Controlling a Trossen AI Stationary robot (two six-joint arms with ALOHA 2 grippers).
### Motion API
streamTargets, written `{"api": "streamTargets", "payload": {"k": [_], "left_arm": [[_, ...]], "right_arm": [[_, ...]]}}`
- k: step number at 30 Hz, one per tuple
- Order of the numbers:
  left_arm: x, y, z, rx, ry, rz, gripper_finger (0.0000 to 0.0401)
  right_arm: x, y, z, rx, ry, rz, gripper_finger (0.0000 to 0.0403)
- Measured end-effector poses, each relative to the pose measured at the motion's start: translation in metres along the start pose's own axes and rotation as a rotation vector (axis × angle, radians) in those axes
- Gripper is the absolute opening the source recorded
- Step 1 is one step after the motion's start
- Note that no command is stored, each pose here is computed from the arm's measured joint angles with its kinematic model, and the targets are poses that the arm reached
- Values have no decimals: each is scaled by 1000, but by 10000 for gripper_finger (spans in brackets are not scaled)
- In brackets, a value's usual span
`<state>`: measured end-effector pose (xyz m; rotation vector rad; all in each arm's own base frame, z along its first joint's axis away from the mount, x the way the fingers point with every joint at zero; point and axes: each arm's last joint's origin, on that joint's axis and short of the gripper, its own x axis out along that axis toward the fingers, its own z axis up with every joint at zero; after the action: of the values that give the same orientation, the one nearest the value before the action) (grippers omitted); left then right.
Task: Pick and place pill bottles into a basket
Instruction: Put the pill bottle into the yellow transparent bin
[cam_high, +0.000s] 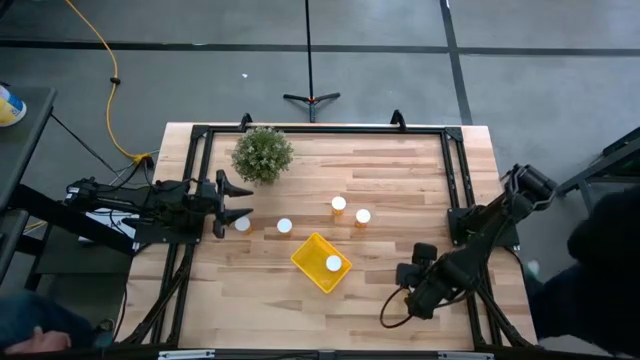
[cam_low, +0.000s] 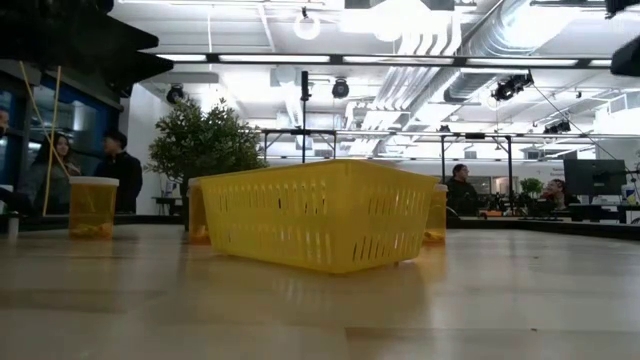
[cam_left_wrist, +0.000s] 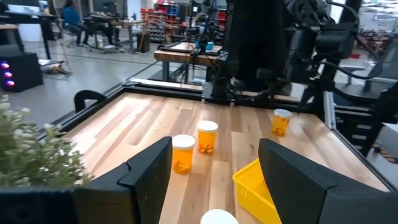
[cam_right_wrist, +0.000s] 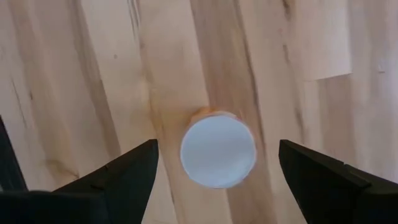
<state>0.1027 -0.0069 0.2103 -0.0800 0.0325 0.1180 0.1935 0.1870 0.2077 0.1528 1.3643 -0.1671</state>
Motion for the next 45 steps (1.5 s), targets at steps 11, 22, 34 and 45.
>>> {"api": "streamTargets", "payload": {"k": [11,22,34,45], "left_arm": [[0,1,0,2,-2,22,276],[0,1,0,0,-2,23,276],[0,1,0,1,-2,24,276],[0,1,0,2,2,25,276]], "right_arm": [[19,-8,-3,0,25,20,323],[19,-7,-2,1,3,28,323],[19,-4,0,5,-2,66,323],[27,-1,-2,-3,37,49,323]]}}
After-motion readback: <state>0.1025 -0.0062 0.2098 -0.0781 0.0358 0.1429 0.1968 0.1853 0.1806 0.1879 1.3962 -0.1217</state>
